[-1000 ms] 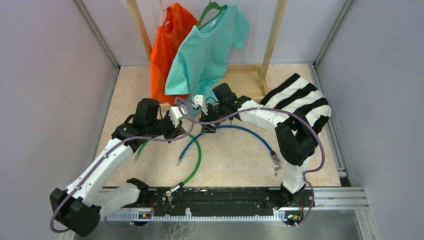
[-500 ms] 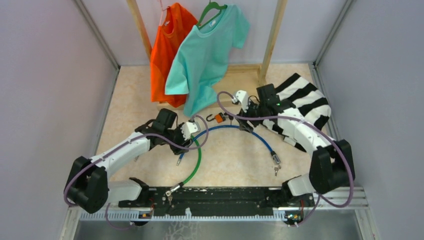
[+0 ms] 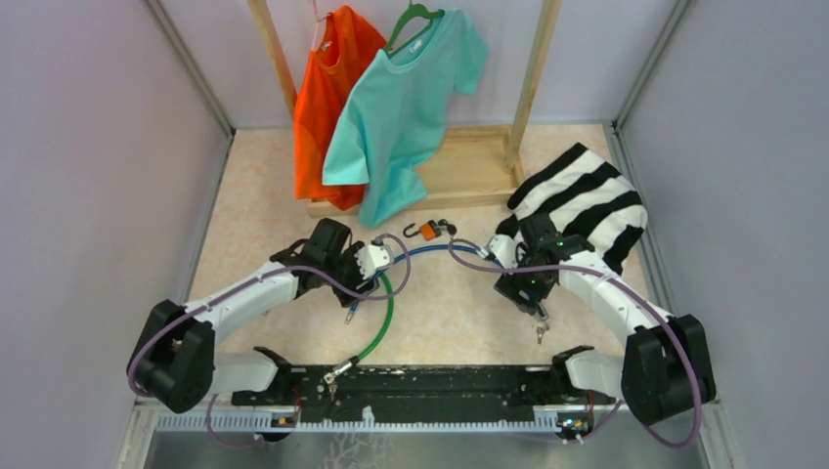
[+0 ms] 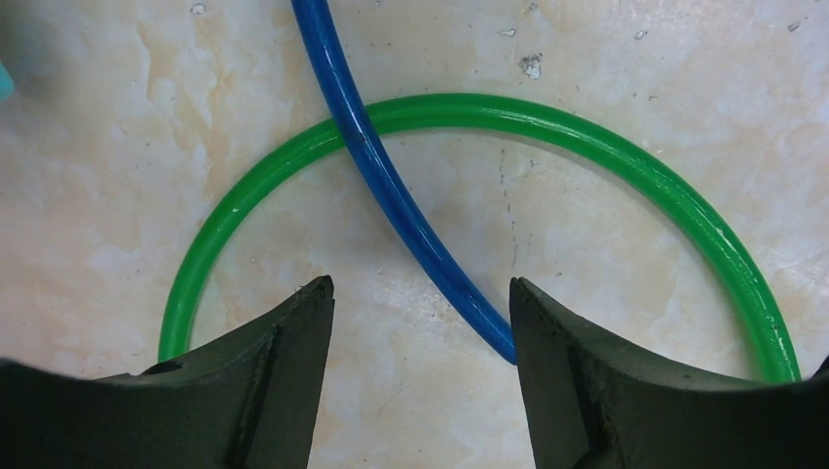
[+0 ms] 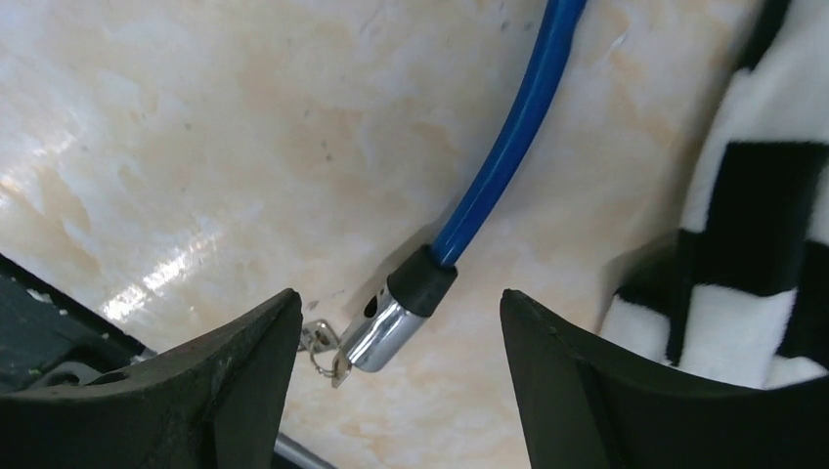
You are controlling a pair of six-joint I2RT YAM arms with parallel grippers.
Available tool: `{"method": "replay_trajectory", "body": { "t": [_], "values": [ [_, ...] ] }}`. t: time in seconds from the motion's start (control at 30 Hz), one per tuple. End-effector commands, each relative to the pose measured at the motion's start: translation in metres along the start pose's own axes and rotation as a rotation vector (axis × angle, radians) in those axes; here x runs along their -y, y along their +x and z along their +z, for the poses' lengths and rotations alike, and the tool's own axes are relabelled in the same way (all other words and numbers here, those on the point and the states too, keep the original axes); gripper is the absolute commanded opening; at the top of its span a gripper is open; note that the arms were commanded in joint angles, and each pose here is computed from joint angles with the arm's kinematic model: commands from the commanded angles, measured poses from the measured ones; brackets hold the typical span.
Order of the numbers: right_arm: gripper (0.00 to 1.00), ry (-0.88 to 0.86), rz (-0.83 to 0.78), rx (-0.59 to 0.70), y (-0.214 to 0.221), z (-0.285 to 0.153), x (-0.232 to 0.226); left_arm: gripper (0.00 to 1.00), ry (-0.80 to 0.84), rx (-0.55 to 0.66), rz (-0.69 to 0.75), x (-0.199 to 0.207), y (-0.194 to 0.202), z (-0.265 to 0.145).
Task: Lock with the key
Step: Pick up the lock from the center of the board.
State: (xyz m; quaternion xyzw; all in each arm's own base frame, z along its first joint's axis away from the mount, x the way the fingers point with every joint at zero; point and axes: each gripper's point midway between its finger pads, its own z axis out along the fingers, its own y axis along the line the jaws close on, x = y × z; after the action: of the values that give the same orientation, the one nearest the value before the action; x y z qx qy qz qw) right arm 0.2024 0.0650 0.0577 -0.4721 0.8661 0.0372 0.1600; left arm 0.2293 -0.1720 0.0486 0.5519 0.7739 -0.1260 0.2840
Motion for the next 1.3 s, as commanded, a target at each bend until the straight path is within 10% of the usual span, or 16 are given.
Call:
{"method": "replay_trajectory", "body": {
  "t": [0.0, 0.37, 0.77, 1.27],
  "values": [
    [0.74, 0.025, 0.007, -0.095, 0.029, 0.000, -0.001, 0.71, -0.037, 0.020, 0.052, -0.005, -0.001, -0.001],
    [0.66, 0.033, 0.044, -0.170, 0.057, 0.018, -0.004, 0.71, -0.042, 0.017, 0.066, -0.004, 0.003, 0.001],
    [0.00, 0.000, 0.080, -0.088, 0.029, 0.010, 0.002, 0.70, 0.058, 0.174, 0.204, 0.009, -0.040, -0.007],
    [0.00, -0.235, 0.204, -0.015, -0.022, -0.067, -0.020, 0.73, 0.227, 0.465, 0.704, 0.068, -0.181, 0.025]
  ]
}}
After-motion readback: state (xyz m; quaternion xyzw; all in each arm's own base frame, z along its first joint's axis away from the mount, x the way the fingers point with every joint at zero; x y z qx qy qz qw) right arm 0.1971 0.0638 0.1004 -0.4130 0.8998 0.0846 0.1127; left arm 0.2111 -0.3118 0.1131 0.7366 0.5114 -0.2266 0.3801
